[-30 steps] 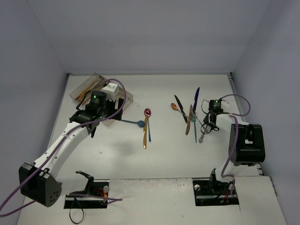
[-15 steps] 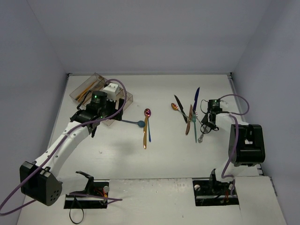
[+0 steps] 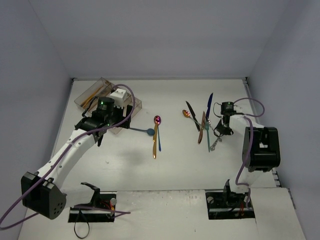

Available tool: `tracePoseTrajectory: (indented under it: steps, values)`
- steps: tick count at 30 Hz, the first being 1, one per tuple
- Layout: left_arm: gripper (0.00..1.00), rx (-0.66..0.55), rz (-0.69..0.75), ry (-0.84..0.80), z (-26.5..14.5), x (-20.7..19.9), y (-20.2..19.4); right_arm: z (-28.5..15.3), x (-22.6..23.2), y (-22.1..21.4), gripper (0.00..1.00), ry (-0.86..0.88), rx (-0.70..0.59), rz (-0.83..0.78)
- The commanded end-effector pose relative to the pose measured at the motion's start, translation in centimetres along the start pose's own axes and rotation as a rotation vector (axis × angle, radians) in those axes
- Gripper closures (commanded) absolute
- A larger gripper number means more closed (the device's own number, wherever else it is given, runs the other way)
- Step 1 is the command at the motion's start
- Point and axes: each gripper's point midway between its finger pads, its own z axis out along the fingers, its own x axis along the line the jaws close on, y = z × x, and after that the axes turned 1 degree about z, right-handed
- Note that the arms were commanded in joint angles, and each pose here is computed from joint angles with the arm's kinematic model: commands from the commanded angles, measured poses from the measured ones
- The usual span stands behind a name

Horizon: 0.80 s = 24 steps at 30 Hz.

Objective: Sort the eating utensils into containers

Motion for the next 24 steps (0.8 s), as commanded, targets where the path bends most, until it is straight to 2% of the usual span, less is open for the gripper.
tracePoseTrajectory:
  steps: [1,7,10,15,24]
  values:
    - [0.24,-0.077,0.014,-0.006,-0.8,-0.2,2.4,1.1,-1.5,-4.1,1.0,-0.065,0.155,-0.051]
    - [0.24,-0.095,0.006,-0.078,-0.3,-1.6,2.9,-1.3,-0.3,0.6,1.0,-0.026,0.011,-0.033]
    - [0.24,-0.105,-0.036,-0.198,0.0,-4.0,3.4,-4.1,2.0,3.2,1.0,0.057,-0.079,-0.023]
    - [0.24,-0.161,-0.095,-0.408,-1.4,-9.4,5.8,-11.5,8.1,5.7,1.0,0.309,-0.219,-0.099]
    - [0.24,-0.263,-0.165,-0.683,-4.2,-19.7,10.2,-24.5,15.5,4.3,1.0,0.8,-0.386,-0.092]
